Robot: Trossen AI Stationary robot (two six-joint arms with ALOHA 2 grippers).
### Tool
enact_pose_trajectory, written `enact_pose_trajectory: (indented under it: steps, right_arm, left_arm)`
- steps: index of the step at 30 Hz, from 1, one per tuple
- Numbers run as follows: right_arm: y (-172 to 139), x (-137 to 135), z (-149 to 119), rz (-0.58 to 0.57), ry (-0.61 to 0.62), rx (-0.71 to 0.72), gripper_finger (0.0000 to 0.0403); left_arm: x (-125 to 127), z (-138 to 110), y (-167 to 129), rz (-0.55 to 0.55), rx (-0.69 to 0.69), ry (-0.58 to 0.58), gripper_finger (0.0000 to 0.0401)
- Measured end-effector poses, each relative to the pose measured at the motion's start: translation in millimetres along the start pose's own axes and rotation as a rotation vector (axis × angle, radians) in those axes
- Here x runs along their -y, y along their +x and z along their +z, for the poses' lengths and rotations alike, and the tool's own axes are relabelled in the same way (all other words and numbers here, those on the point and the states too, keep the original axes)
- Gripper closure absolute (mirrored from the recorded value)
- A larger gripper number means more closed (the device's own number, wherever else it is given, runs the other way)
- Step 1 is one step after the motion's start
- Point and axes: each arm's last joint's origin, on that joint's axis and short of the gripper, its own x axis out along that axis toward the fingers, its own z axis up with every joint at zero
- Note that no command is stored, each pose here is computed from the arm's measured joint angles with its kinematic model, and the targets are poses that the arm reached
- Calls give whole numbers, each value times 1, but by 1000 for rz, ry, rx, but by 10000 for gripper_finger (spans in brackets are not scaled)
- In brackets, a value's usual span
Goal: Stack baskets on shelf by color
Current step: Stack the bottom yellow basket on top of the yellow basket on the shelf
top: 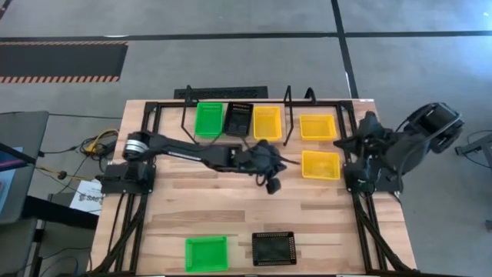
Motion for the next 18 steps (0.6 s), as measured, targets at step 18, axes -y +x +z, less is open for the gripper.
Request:
enact_pose_trajectory:
  steps: [18]
  right_arm:
    - [66, 4, -69, -195, 137, -318, 402]
  left_arm:
    - [-19, 62, -120, 744, -482, 224, 401]
